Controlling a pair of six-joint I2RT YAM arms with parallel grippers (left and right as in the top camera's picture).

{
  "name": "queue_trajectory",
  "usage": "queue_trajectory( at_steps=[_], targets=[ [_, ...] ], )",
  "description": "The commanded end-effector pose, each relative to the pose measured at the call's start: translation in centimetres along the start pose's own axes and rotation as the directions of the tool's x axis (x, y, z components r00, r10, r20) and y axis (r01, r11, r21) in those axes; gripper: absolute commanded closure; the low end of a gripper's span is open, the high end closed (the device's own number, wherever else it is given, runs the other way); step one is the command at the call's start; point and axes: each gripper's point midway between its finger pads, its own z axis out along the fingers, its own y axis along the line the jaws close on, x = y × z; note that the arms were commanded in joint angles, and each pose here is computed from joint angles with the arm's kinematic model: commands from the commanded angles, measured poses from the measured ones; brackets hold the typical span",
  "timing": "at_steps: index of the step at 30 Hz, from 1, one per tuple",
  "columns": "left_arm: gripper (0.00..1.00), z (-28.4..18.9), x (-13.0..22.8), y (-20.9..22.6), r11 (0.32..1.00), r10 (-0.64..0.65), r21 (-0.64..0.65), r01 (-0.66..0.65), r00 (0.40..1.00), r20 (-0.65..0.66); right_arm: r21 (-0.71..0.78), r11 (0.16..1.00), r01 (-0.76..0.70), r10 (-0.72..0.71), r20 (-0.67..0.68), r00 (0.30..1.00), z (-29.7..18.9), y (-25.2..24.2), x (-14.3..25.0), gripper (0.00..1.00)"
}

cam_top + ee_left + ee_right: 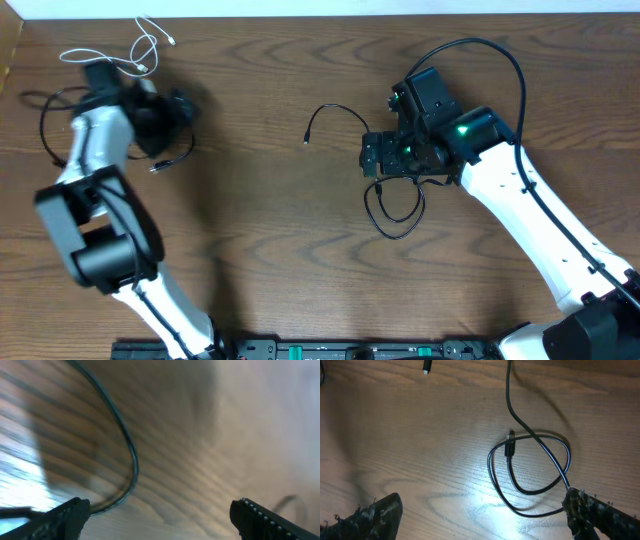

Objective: Untangle cables

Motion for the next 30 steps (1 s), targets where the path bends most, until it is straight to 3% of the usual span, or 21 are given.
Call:
queue_trajectory(
  at_steps=[1, 7, 11, 14, 17, 20, 22, 25, 30],
  targets=[
    [0.09, 1.4, 0.7, 1.2, 0.978, 0.104, -0.18, -0.103, 0.995, -0.001, 0.01, 1.0, -0.014, 0.014, -0.017, 1.0, 0.5, -0.3, 0.3, 0.01],
    [0.13, 2.1, 1.0, 1.7, 0.914, 0.189, -0.367, -0.171, 0.982, 0.014, 0.017, 1.0, -0.016, 0.016, -0.029, 0.999, 0.8, -0.6, 0.7, 0.01],
    [0.25, 3.3, 1.6, 2.6, 0.907, 0.179, -0.385, -0.172, 0.984, -0.018, 0.018, 1.0, -0.013, 0.013, -0.03, 0.999, 0.8, -0.6, 0.8, 0.01],
    [0.26, 4.7, 1.9, 3.3, 0.904, 0.173, -0.39, -0.174, 0.984, -0.037, 0.019, 1.0, -0.013, 0.013, -0.029, 0.999, 0.8, -0.6, 0.8, 0.01],
    [0.4, 5.1, 1.6, 3.4, 0.906, 0.176, -0.387, -0.172, 0.984, -0.025, 0.021, 1.0, -0.013, 0.013, -0.029, 0.999, 0.8, -0.6, 0.8, 0.01],
    [0.62, 5.2, 0.3, 2.8, 0.912, 0.192, -0.373, -0.169, 0.981, 0.025, 0.021, 1.0, -0.013, 0.014, -0.029, 0.999, 0.8, -0.7, 0.7, 0.01],
    [0.69, 5.3, -0.4, 2.4, 0.917, 0.198, -0.364, -0.164, 0.978, 0.059, 0.021, 1.0, -0.013, 0.013, -0.029, 0.999, 0.8, -0.6, 0.8, 0.01],
    [0.89, 5.3, -1.5, 1.9, 0.922, 0.211, -0.351, -0.162, 0.972, 0.105, 0.021, 1.0, -0.013, 0.014, -0.031, 0.999, 0.8, -0.7, 0.8, 0.01],
    [0.92, 4.5, -4.1, 2.7, 0.933, 0.171, -0.348, -0.091, 0.963, 0.207, 0.025, 1.0, -0.014, 0.015, -0.04, 0.999, 0.8, -0.8, 1.0, 0.01]
  ],
)
